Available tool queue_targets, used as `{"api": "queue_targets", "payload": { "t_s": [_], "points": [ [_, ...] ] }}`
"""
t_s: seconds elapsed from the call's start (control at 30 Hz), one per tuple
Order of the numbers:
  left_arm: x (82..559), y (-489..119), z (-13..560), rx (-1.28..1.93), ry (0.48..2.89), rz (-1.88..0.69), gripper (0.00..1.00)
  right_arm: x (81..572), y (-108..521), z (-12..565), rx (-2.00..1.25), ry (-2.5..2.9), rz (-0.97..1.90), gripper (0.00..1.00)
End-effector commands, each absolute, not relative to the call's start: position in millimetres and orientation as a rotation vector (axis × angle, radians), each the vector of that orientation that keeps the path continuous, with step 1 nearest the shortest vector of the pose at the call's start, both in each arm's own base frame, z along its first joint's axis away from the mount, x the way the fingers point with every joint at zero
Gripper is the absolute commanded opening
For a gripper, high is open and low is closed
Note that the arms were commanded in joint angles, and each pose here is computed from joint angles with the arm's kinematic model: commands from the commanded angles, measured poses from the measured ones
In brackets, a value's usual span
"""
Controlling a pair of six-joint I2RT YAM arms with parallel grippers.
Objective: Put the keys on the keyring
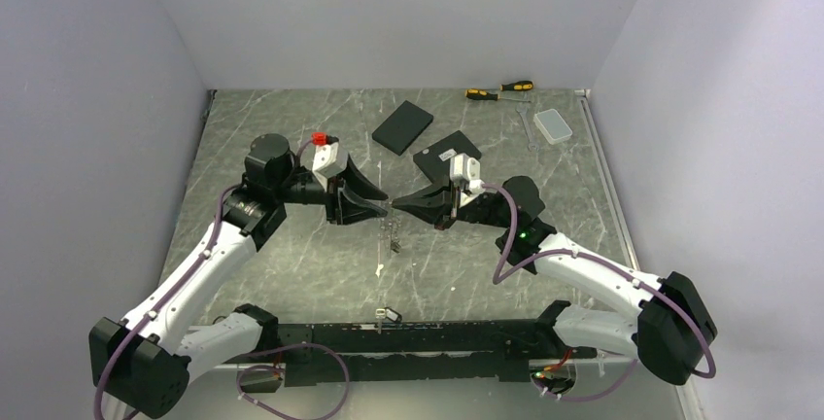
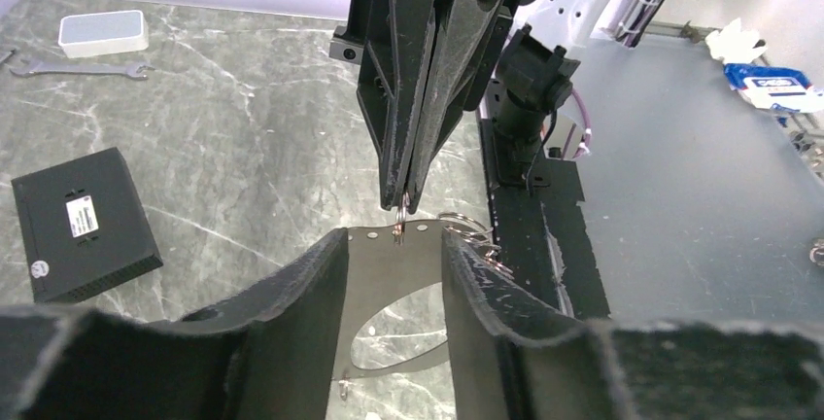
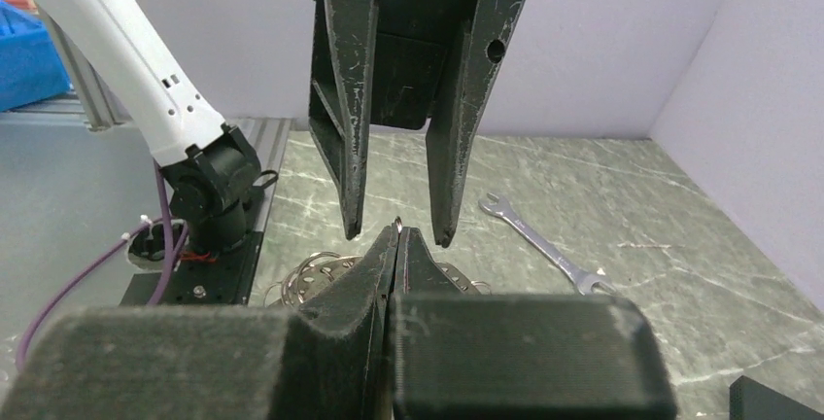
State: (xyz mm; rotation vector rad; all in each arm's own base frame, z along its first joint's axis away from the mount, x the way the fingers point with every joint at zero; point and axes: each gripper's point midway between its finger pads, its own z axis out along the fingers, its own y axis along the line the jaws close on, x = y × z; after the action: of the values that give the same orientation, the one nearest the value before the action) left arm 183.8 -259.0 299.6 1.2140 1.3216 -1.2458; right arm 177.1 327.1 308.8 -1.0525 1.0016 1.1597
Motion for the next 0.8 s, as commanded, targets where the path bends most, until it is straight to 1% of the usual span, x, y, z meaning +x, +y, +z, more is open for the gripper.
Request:
{"api": "queue_targets", "payload": {
  "t_s": [0.0, 0.13, 0.3, 0.43, 0.5, 0.6, 0.7, 0.73, 0.77],
  "points": [
    [180.2, -260.7, 318.1, 1.214, 1.263, -1.277, 0.41, 171.1, 327.1, 353.9, -1.037, 0.837, 1.134, 0.00],
    [182.2, -261.1, 315.5, 1.214, 1.278, -1.276, 0.35, 171.1, 328.2, 353.8, -1.029, 0.836, 1.138, 0.00],
    [184.4, -261.1, 313.3, 1.211, 1.290, -1.267, 0.34, 172.1, 328.1, 355.9, -1.017, 0.835, 1.133, 0.00],
    [186.2, -261.7, 311.8, 1.210, 1.301, -1.263, 0.28, 171.3, 328.6, 357.6, -1.016, 0.831, 1.135, 0.00],
    [186.3, -261.9, 312.4, 1.205, 1.300, -1.266, 0.22, 170.5, 329.5, 357.1, -1.020, 0.832, 1.140, 0.00],
    [187.5, -261.5, 313.5, 1.199, 1.297, -1.253, 0.01, 168.7, 331.9, 355.8, -1.030, 0.834, 1.147, 0.00],
    [187.5, -260.4, 315.1, 1.192, 1.291, -1.236, 0.00, 169.5, 333.8, 354.2, -1.036, 0.846, 1.148, 0.00],
    [187.1, -260.2, 315.6, 1.192, 1.288, -1.234, 0.00, 169.7, 335.0, 353.5, -1.041, 0.855, 1.151, 0.06],
    [187.2, -259.9, 316.2, 1.191, 1.285, -1.228, 0.00, 170.4, 336.1, 352.9, -1.046, 0.871, 1.155, 0.20]
  ]
}}
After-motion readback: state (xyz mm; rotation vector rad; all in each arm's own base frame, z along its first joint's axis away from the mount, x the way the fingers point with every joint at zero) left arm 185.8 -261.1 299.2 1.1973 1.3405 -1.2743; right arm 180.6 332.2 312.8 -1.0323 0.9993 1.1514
